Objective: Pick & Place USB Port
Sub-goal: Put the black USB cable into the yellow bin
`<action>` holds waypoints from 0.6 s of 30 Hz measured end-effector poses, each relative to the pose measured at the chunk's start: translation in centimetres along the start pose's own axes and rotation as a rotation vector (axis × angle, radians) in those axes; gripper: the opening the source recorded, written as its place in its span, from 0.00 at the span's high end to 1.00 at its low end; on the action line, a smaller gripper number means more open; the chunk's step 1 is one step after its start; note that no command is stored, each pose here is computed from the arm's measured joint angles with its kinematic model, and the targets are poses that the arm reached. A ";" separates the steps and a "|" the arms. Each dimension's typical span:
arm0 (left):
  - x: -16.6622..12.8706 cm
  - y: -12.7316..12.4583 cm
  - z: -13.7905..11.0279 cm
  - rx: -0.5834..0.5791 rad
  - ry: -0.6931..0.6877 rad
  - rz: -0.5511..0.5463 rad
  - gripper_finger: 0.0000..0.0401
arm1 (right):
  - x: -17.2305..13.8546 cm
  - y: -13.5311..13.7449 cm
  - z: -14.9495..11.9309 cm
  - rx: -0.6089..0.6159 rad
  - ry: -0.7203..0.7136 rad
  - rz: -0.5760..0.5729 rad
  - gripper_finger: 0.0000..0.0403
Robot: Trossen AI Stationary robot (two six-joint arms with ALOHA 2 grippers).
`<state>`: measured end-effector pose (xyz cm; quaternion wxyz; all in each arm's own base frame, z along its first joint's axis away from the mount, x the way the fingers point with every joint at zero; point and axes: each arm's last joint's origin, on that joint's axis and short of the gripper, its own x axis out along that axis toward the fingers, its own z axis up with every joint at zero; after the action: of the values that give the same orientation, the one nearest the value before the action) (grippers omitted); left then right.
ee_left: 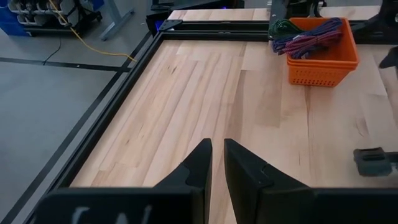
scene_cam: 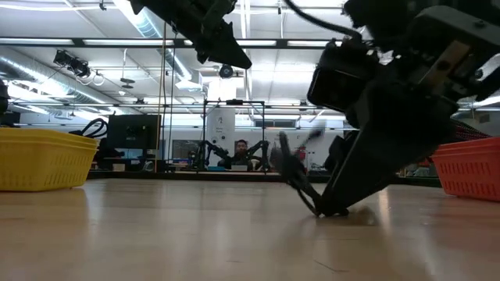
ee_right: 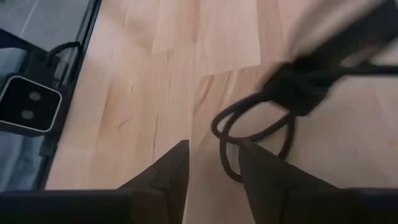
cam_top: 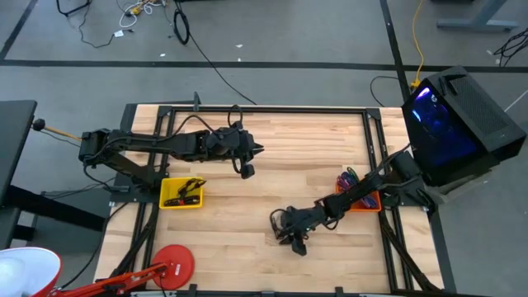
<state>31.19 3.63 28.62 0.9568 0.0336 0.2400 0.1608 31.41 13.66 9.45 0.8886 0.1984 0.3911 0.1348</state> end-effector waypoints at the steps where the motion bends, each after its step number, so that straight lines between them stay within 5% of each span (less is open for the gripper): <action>1: 0.0 0.0 0.0 0.000 0.000 -0.001 0.88 | 0.0 -0.2 0.2 0.004 0.005 0.002 0.64; 5: 0.0 0.0 0.0 0.000 0.000 -0.001 0.88 | 0.0 -0.5 0.5 0.018 -0.024 -0.030 0.67; 15: 0.0 0.0 0.0 0.000 0.001 -0.001 0.88 | -0.3 -1.0 0.7 -0.039 -0.018 -0.040 0.96; 18: 0.0 0.0 0.0 0.000 0.001 -0.001 0.88 | -0.3 -0.9 0.7 -0.054 -0.021 -0.052 0.98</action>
<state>31.18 3.63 28.61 0.9567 0.0333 0.2405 0.1603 31.82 12.53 9.64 0.9007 0.1655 0.3831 0.1203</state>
